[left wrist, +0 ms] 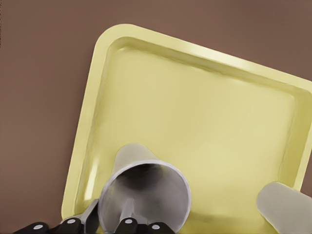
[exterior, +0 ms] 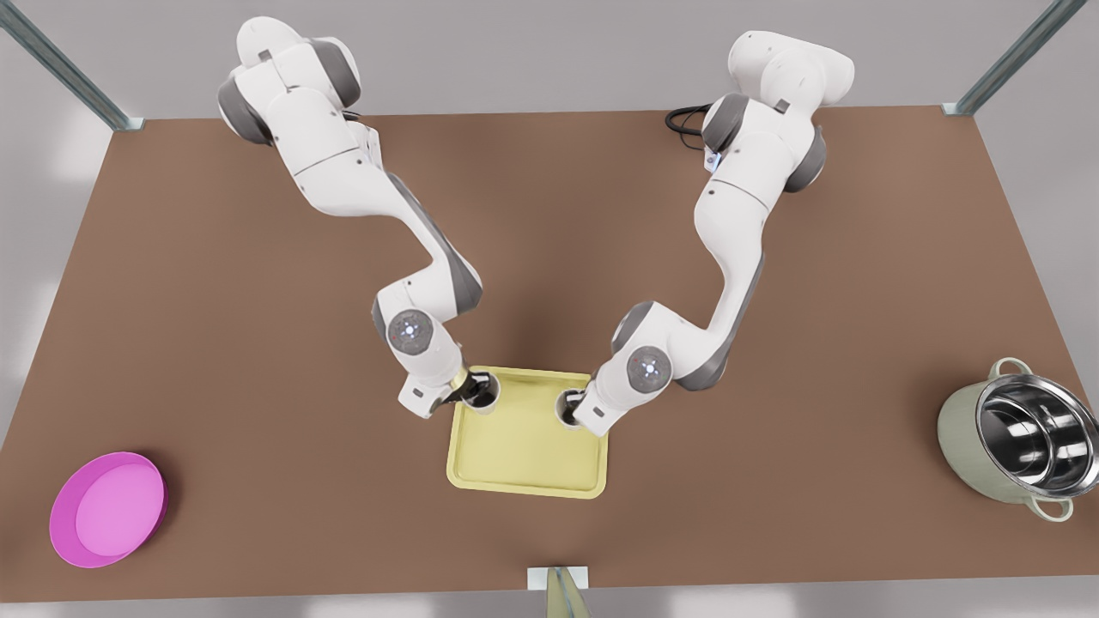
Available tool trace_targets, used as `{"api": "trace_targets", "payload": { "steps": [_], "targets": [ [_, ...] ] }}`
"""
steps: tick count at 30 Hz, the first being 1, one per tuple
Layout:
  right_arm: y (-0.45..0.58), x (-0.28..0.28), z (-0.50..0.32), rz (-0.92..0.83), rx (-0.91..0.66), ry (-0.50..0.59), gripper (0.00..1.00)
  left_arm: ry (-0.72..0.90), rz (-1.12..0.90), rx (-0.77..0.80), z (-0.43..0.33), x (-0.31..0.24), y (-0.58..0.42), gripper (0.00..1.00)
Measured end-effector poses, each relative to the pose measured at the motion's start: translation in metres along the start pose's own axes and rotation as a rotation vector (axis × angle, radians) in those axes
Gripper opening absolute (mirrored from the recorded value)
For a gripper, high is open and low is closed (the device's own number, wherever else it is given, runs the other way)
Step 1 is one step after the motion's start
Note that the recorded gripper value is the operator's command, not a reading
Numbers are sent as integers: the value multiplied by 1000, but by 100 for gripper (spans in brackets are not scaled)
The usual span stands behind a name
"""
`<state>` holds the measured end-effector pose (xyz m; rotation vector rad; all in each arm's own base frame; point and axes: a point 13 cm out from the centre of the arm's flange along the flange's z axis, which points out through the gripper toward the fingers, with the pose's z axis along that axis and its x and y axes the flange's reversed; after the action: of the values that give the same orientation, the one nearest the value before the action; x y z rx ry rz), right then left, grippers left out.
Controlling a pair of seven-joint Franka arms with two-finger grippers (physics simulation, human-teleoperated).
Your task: Use both arms to respectively pick up the white IKEA cups from the middle-left and middle-right positions, then place the white IKEA cups onto the middle-middle tray, ensuring that the cups remain upright and do not tip over
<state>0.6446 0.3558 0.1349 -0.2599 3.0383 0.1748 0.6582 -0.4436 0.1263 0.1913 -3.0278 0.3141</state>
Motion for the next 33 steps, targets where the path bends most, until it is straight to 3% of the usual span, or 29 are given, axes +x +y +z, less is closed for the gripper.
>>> {"api": "trace_targets", "payload": {
  "steps": [1,7,8,9,10,12,14,17,19,24,31,33],
  "targets": [
    [-1,1,5,23,1,3,21,0,-15,2,1,-1,1,100],
    [-2,-2,21,135,1,7,21,5,-71,2,-33,-3,1,100],
    [-2,-2,22,150,0,7,37,10,-79,-7,-38,-2,3,100],
    [-2,-2,22,163,2,6,87,17,-88,-17,-39,0,5,100],
    [-2,-2,22,176,4,6,100,21,-95,-27,-47,2,8,100],
    [-4,-1,24,203,15,5,100,-32,-151,-19,-158,-18,41,100],
    [-7,-1,24,233,34,2,100,-90,-259,-40,-288,-42,143,100],
    [-8,-2,22,281,35,0,100,-77,-372,-130,-374,-28,274,100],
    [-8,-5,13,307,23,-7,100,-29,-356,-238,-384,31,310,100],
    [-21,-23,-73,353,-7,-49,100,91,-269,-292,-381,75,328,100],
    [-239,-25,-120,530,38,61,100,220,-160,-271,-378,105,323,100],
    [-250,-19,-192,491,37,24,100,239,-136,-269,-377,108,322,100]
  ]
}}
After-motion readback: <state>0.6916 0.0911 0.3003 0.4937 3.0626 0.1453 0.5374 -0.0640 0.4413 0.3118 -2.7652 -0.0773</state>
